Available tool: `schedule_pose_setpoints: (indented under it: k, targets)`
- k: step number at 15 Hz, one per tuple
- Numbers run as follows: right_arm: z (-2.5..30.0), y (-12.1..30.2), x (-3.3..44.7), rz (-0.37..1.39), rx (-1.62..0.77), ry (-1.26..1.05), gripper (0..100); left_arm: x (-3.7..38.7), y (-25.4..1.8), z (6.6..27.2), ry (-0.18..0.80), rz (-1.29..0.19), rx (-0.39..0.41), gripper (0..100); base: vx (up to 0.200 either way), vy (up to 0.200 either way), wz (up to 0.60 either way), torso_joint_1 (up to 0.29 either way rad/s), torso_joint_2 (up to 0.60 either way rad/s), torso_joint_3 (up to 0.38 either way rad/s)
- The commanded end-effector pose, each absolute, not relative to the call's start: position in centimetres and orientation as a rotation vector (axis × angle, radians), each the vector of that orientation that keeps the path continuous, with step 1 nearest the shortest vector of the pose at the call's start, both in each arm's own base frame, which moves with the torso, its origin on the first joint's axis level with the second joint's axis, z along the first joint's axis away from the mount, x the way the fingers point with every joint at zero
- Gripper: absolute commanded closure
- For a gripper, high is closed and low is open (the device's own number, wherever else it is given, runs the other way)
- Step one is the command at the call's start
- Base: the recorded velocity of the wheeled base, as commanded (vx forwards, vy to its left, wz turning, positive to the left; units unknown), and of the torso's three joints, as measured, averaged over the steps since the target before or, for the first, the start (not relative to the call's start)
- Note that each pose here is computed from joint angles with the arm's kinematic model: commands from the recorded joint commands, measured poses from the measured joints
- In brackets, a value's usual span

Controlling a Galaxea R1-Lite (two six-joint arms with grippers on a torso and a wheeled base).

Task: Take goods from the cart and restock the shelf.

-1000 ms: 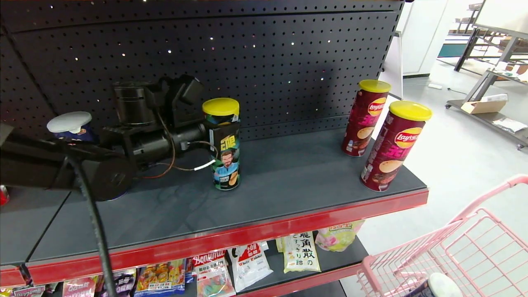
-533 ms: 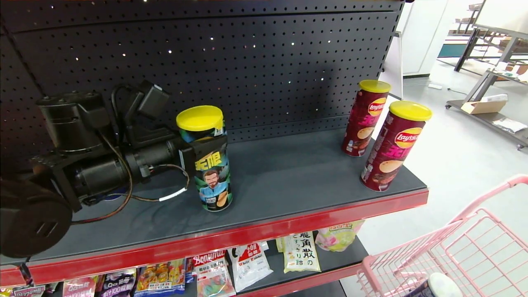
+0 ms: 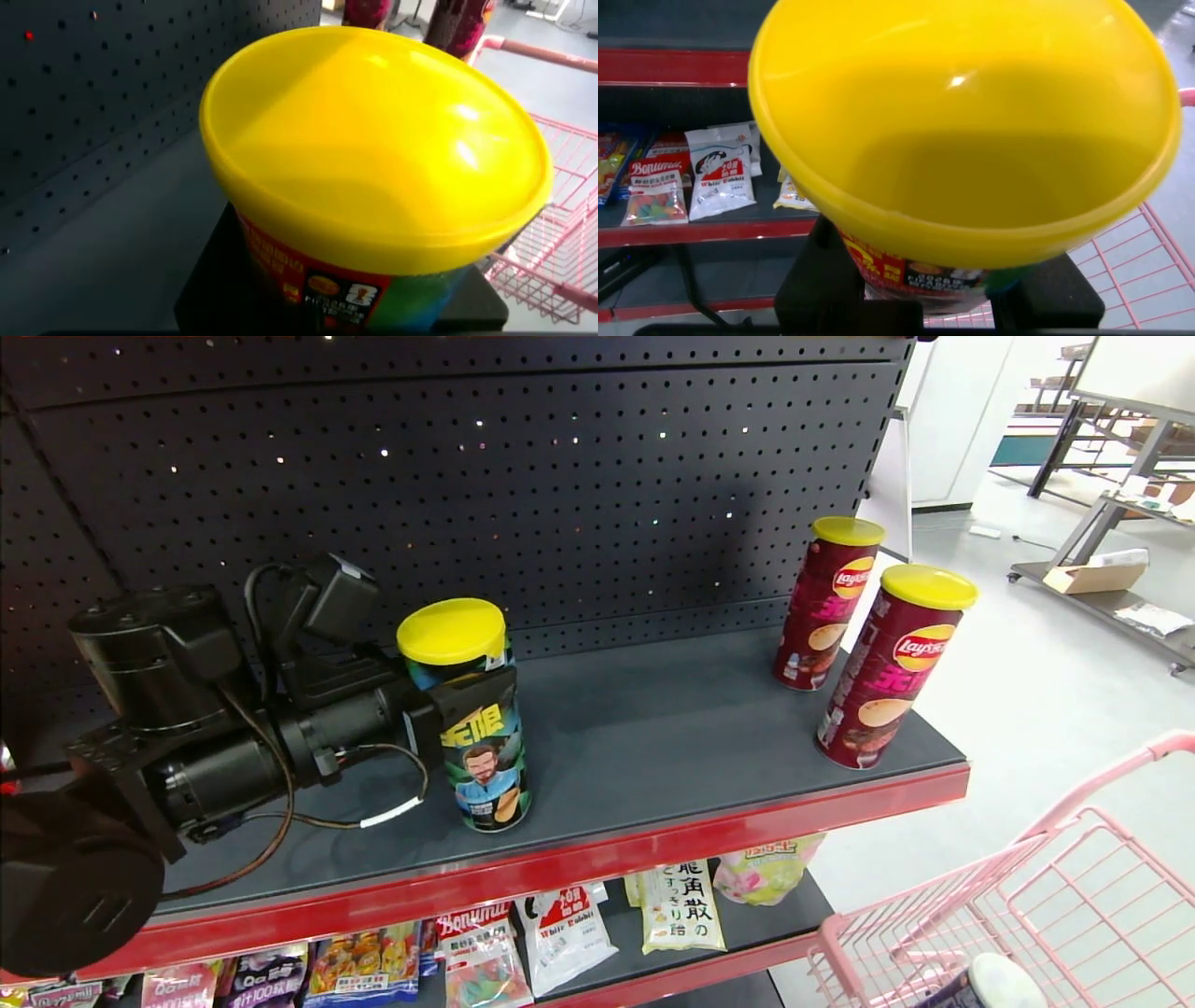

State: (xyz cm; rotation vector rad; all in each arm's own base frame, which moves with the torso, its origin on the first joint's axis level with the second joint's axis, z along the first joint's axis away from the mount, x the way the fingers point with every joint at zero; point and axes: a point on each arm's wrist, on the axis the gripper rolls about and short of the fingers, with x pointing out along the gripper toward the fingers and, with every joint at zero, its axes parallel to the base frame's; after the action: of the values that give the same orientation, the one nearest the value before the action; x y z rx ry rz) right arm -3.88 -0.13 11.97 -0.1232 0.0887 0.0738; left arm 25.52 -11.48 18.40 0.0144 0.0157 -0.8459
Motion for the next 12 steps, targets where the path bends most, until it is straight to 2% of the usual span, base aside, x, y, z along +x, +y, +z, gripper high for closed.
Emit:
schedule_pose_setpoints:
  k: [1, 4, 12]
  targets:
    - [12.08, -0.14, -3.90, 0.071, -0.124, 0.086, 100, 25.88, -12.04, 17.24, 0.038, -0.859, 0.016, 100, 0.000, 0.000, 0.00, 0.000, 0.00, 0.000]
    - [12.20, -0.15, -3.95, 0.070, -0.124, 0.082, 100, 25.90, -12.33, 16.59, 0.060, -0.870, 0.020, 100, 0.000, 0.000, 0.00, 0.000, 0.00, 0.000]
    - [12.20, -0.15, -3.95, 0.070, -0.124, 0.082, 100, 25.66, -12.37, 16.53, 0.064, -0.895, 0.016, 100, 0.000, 0.000, 0.00, 0.000, 0.00, 0.000]
